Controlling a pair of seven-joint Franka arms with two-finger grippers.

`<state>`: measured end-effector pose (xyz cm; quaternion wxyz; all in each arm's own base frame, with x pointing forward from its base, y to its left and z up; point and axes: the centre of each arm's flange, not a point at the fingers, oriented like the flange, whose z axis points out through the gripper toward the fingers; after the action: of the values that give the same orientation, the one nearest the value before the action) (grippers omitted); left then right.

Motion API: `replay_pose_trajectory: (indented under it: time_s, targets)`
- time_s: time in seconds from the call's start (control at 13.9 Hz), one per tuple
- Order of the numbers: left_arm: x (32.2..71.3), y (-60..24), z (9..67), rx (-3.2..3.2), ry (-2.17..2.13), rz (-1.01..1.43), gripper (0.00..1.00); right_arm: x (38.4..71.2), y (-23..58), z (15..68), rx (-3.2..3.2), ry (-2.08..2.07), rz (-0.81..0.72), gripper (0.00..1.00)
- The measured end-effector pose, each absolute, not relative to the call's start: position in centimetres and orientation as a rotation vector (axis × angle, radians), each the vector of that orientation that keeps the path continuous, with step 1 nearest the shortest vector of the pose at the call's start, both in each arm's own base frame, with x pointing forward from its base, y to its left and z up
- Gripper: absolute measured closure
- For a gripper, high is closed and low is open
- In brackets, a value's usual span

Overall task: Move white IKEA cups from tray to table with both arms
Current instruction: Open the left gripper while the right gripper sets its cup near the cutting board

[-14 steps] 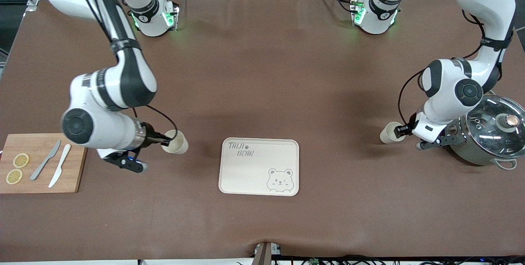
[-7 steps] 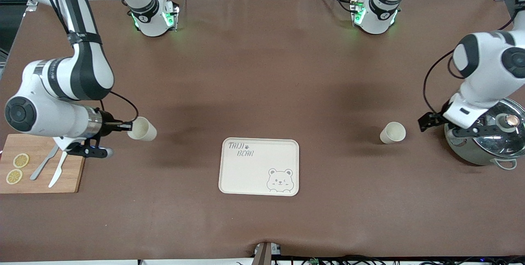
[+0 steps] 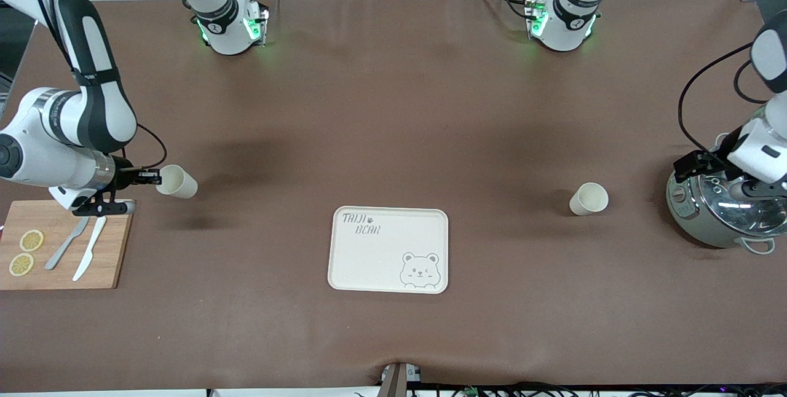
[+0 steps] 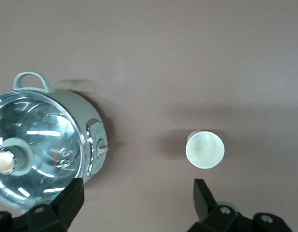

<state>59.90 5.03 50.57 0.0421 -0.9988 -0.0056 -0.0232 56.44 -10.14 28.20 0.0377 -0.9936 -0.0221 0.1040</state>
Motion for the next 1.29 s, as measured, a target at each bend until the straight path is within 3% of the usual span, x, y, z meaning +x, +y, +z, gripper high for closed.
replay_pose_trajectory:
  time_s: [0.36, 0.86, 1.08, 1.29]
  targets:
    - [59.6, 4.5, 56.3, -3.056, -0.022, -0.022, 0.00, 55.8, -13.1, 26.7, -3.062, -0.101, 0.272, 0.98]
    - [59.5, 4.1, 59.2, -3.062, -0.021, -0.048, 0.00, 55.6, -14.8, 24.3, -3.066, -0.077, 0.277, 0.95]
    - [59.1, 3.6, 60.0, -3.122, -0.034, -0.023, 0.00, 56.3, -14.4, 25.0, -3.066, -0.105, 0.261, 0.68]
    - [58.5, 4.0, 60.6, -3.138, -0.056, 0.022, 0.00, 59.5, -13.3, 30.3, -3.047, -0.161, 0.284, 0.37]
